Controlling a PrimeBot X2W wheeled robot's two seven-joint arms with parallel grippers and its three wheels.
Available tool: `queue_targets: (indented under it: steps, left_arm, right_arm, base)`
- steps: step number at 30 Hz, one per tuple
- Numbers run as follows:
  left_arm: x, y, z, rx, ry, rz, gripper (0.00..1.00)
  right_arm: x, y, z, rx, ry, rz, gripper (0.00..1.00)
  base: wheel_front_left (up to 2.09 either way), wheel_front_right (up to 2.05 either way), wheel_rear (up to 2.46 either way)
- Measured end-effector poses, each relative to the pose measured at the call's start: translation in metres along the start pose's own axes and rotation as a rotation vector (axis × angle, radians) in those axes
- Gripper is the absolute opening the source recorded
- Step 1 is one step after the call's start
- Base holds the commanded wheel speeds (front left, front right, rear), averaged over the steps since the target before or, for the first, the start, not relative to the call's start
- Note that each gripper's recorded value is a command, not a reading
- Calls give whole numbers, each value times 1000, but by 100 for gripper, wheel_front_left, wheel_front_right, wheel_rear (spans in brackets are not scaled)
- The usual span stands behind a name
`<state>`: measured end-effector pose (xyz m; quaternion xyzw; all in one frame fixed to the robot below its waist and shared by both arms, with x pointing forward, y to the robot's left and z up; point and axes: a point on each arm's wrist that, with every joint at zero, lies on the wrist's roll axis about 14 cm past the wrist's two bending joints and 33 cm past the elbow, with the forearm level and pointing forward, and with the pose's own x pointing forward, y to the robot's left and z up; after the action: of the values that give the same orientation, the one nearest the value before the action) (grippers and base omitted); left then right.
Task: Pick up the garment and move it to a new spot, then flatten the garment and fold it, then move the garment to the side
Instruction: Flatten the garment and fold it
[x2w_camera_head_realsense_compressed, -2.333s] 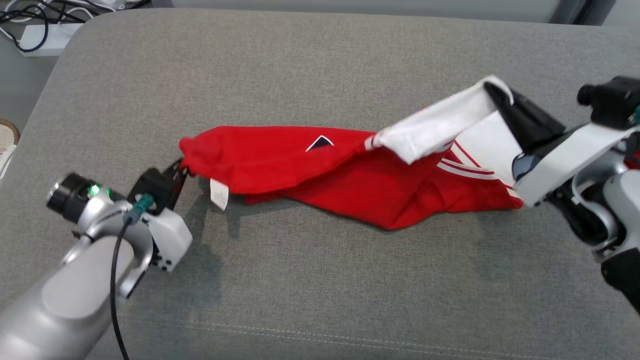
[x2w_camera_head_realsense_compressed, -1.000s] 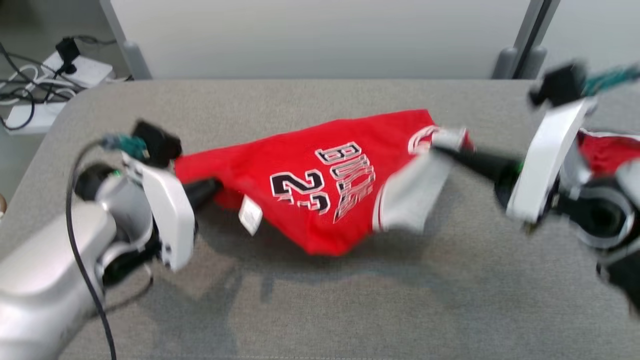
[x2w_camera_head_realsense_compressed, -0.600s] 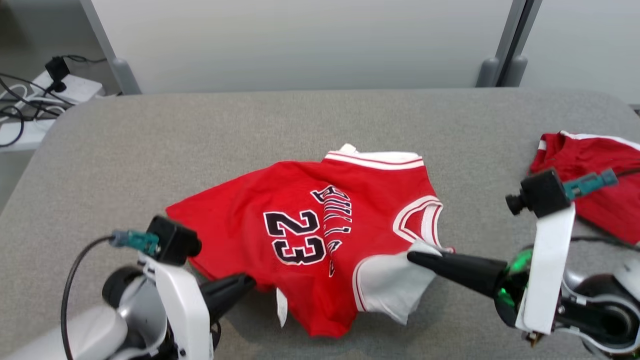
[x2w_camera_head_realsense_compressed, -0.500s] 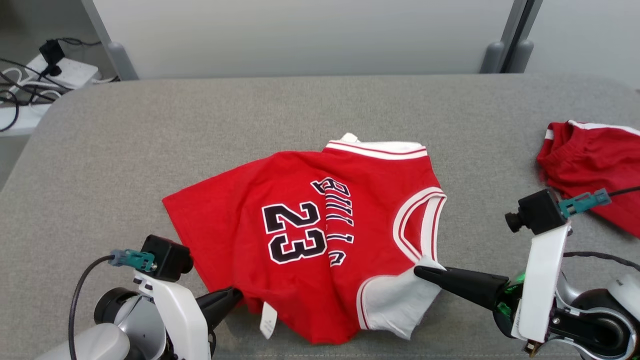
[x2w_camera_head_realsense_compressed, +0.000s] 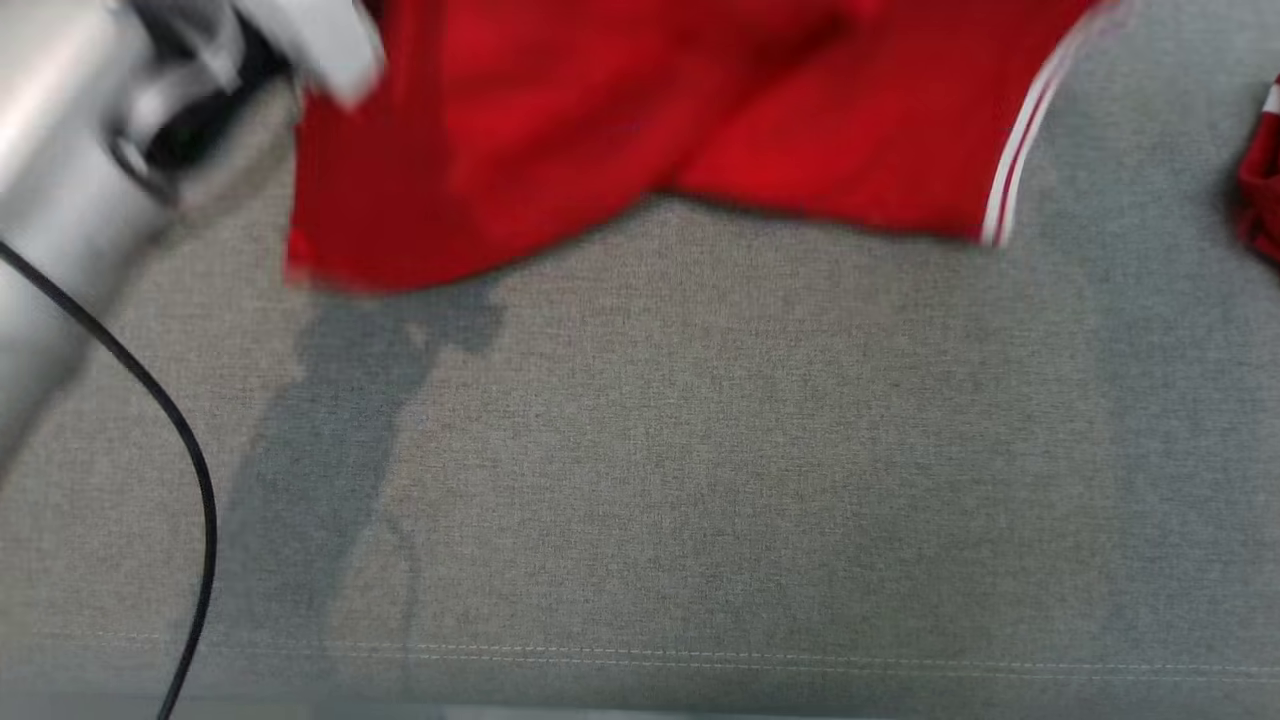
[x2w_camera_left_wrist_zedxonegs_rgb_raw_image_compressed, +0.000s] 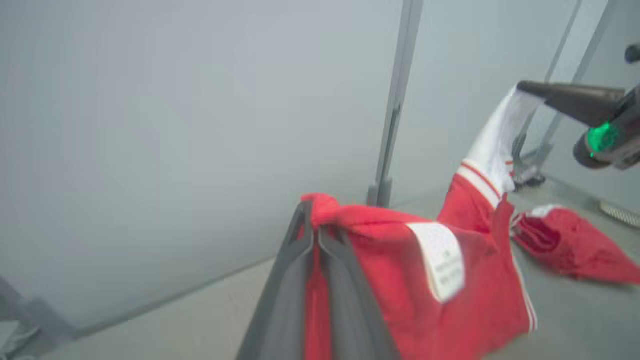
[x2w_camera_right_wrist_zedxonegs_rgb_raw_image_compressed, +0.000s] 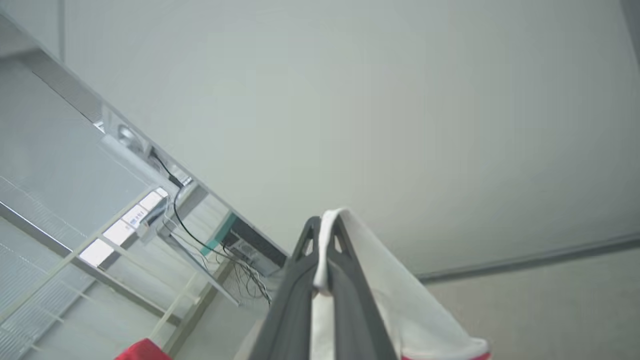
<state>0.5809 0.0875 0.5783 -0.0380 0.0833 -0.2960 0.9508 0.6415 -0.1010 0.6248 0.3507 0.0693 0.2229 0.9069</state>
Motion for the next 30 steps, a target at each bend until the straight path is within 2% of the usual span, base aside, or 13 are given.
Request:
queue_targets:
  steps: [1, 2, 4, 7, 10, 12, 14, 18, 20, 24, 30]
  left_arm:
    - [8, 10, 64, 39, -206, 24, 0]
    - [10, 13, 106, 103, -328, 32, 0]
    - [9, 18, 128, 165, -394, 49, 0]
    - [8, 40, 91, 180, -326, 116, 0]
    - [11, 49, 71, 202, -286, 129, 0]
    - [18, 58, 57, 182, -276, 138, 0]
    - [26, 65, 22, 167, -211, 143, 0]
    - [22, 75, -85, 117, 10, 150, 0]
    - [10, 70, -145, 34, 121, 151, 0]
    - [-4, 61, -156, 11, 133, 137, 0]
    - [-37, 55, -154, 8, 119, 152, 0]
  right_arm:
    - [11, 13, 40, -20, -128, 26, 0]
    - [16, 25, 67, -35, -226, 48, 0]
    - [21, 33, 74, -63, -245, 57, 0]
    - [20, 26, 52, -46, -195, 30, 0]
    - [18, 18, 45, -64, -162, 15, 0]
    - [17, 3, 43, -61, -160, -6, 0]
    - [16, -16, 28, -30, -115, -26, 0]
    - [5, -48, -42, 52, 103, -52, 0]
    - [-22, -67, -92, 140, 280, -66, 0]
    - [-65, -82, -124, 177, 433, -83, 0]
    - [-113, -53, -152, 257, 569, 2, 0]
  base:
    - [0, 0, 0]
    - [0, 0, 0]
    - [0, 0, 0]
    - [0, 0, 0]
    - [0, 0, 0]
    - [0, 0, 0]
    - [0, 0, 0]
    - [0, 0, 0]
    - [0, 0, 0]
    - [0, 0, 0]
    - [0, 0, 0]
